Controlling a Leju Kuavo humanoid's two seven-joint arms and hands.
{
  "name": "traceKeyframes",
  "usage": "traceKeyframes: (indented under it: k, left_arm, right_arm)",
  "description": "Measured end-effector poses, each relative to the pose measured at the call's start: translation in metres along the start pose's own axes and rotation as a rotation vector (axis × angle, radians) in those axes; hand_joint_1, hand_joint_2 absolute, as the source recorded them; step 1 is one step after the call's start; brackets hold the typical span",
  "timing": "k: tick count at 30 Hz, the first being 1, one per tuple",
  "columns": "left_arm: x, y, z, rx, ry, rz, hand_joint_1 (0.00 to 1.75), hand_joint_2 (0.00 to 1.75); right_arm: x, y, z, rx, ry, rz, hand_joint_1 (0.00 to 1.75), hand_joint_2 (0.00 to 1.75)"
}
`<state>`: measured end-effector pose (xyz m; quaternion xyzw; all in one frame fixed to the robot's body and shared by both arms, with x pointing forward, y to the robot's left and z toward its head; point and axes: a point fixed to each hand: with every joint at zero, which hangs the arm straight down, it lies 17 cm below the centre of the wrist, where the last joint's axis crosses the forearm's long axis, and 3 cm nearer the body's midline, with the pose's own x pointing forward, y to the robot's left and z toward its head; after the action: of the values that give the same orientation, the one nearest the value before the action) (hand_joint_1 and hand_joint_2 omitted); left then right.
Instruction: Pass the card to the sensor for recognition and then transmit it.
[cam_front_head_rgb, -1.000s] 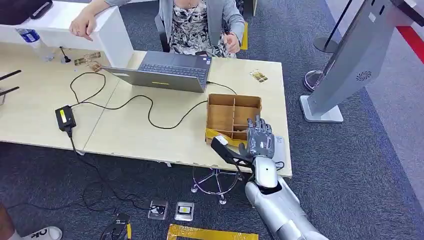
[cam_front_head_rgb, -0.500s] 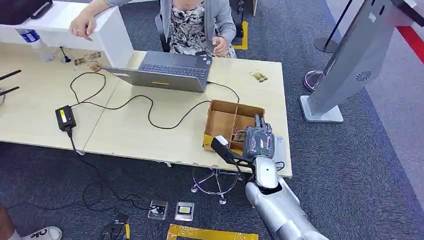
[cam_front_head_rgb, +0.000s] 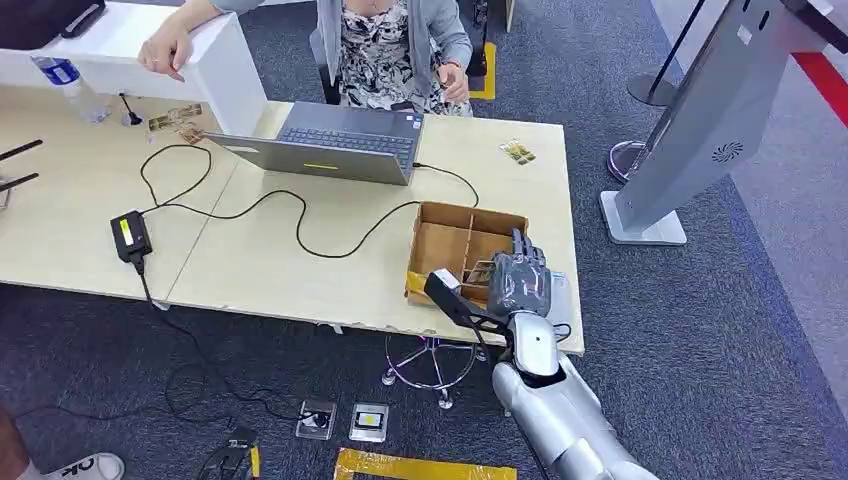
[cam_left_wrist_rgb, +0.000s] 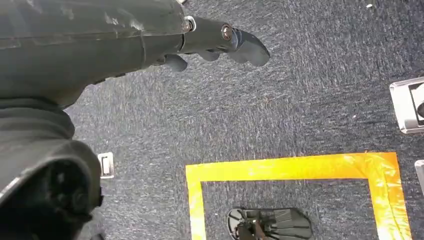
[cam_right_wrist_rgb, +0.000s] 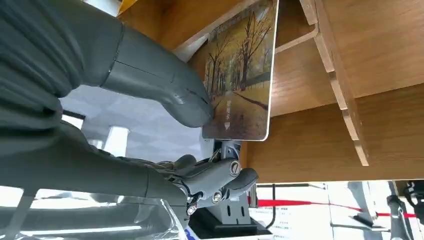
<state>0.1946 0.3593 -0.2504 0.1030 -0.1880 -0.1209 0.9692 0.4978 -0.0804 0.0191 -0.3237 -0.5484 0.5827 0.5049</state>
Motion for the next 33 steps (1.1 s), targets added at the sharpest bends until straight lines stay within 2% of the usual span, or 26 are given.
traceKeyframes:
  k: [13,16,18,21,33]
  left_arm:
    - [0.0,0.0,0.0,0.0,-0.001,-0.003,0.0,0.0]
    - [0.001,0.0,0.0,0.0,-0.004,-0.013,0.0,0.0]
    - [0.002,0.0,0.0,-0.001,-0.006,-0.017,0.0,0.0]
    - [0.006,-0.001,0.0,-0.001,-0.011,-0.018,0.0,0.0]
    - [0.013,-0.002,-0.001,-0.004,-0.021,-0.023,0.0,0.0]
  right_arm:
    - [-0.002,-0.009,-0.003,-0.032,0.004,-0.02,1.75,1.75]
    - [-0.009,-0.04,-0.013,-0.101,0.019,0.012,1.75,1.75]
    - [-0.017,-0.079,-0.022,-0.195,0.023,0.057,1.75,1.75]
    - [-0.02,-0.115,-0.03,-0.258,0.007,0.082,1.75,1.75]
    - [-0.025,-0.149,-0.037,-0.323,-0.01,0.004,1.75,1.75]
